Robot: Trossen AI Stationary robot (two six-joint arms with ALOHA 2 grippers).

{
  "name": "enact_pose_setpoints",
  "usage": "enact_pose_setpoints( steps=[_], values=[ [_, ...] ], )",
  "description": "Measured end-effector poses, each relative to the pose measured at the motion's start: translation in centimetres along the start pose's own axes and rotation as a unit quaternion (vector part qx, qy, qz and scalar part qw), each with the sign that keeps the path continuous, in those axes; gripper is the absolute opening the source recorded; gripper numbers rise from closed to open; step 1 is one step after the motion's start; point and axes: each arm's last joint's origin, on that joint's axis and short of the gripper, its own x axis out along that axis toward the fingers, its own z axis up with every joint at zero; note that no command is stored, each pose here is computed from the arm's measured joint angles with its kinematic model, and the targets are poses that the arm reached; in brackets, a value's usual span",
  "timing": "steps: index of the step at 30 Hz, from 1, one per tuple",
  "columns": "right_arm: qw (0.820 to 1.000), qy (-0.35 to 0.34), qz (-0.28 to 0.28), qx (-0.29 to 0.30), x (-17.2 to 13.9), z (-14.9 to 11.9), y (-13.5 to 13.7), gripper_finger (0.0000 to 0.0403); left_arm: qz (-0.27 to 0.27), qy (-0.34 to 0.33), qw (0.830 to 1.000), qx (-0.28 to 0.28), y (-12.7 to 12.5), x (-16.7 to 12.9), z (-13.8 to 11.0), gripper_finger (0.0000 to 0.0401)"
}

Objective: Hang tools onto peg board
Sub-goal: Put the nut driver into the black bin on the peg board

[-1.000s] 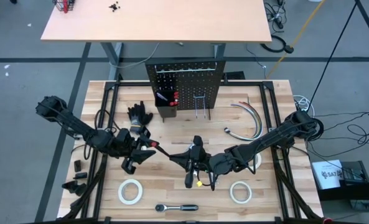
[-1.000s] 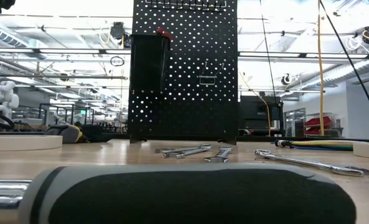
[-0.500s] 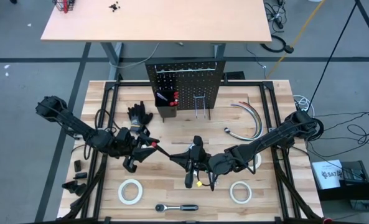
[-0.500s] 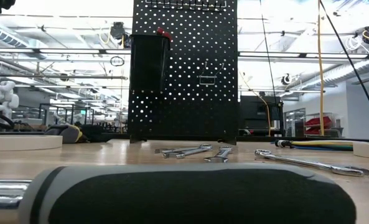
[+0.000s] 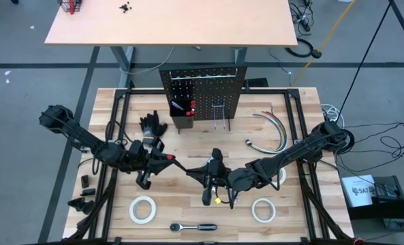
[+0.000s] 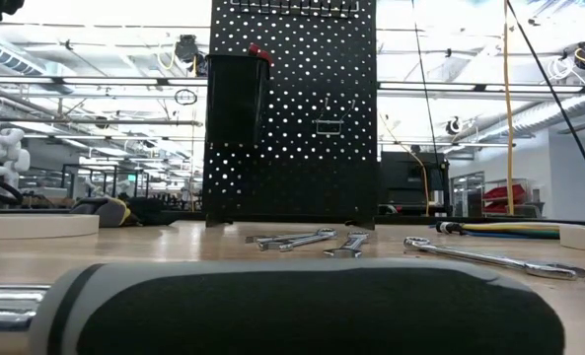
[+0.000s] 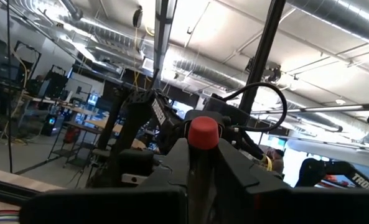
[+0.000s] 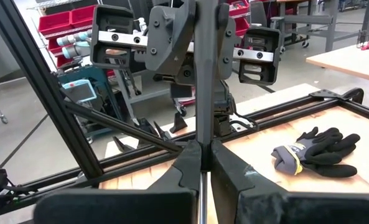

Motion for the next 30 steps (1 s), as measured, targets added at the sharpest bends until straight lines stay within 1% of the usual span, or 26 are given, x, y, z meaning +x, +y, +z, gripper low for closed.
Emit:
enact_pose_setpoints(
  steps=[7, 11, 14, 17, 19, 23, 25, 30],
  values=[
    [1.0, 0.004, 0.0, -0.004, 0.0, -0.1, 0.0, 0.0014, 0.001, 0.009, 1.0, 0.0, 0.0, 0.0, -0.2, 0.0035],
    [1.0, 0.004, 0.001, -0.005, 0.0, -0.1, 0.0, 0.0036, 0.002, 0.011, 1.0, -0.001, 0.0, 0.0, -0.2, 0.0035],
    [1.0, 0.001, 0.003, -0.002, 0.0, 0.0, 0.0, 0.007, 0.004, 0.033, 0.999, 0.008, 0.1, 0.0, -0.7, 0.0035],
    [1.0, 0.002, 0.003, 0.028, 0.0, -0.1, 0.0, 0.0111, -0.002, 0.049, 0.999, 0.013, 0.1, 0.0, -1.0, 0.0035],
    [0.999, 0.004, 0.005, 0.051, 0.1, 0.0, -0.1, 0.0138, -0.003, 0.055, 0.998, 0.006, 0.1, -0.1, -1.1, 0.0035],
    [0.996, 0.021, 0.038, 0.084, 0.6, 0.1, -0.5, 0.0191, -0.002, 0.065, 0.998, -0.005, 0.1, -0.1, -1.3, 0.0035],
    [0.994, 0.029, 0.055, 0.095, 0.8, 0.2, -0.8, 0.0214, 0.0, 0.081, 0.997, 0.0, 0.2, -0.1, -1.6, 0.0035],
    [0.99, 0.038, 0.064, 0.116, 1.2, 0.4, -1.4, 0.0259, 0.007, 0.119, 0.993, -0.011, 0.3, -0.3, -2.4, 0.0035]
  ],
)
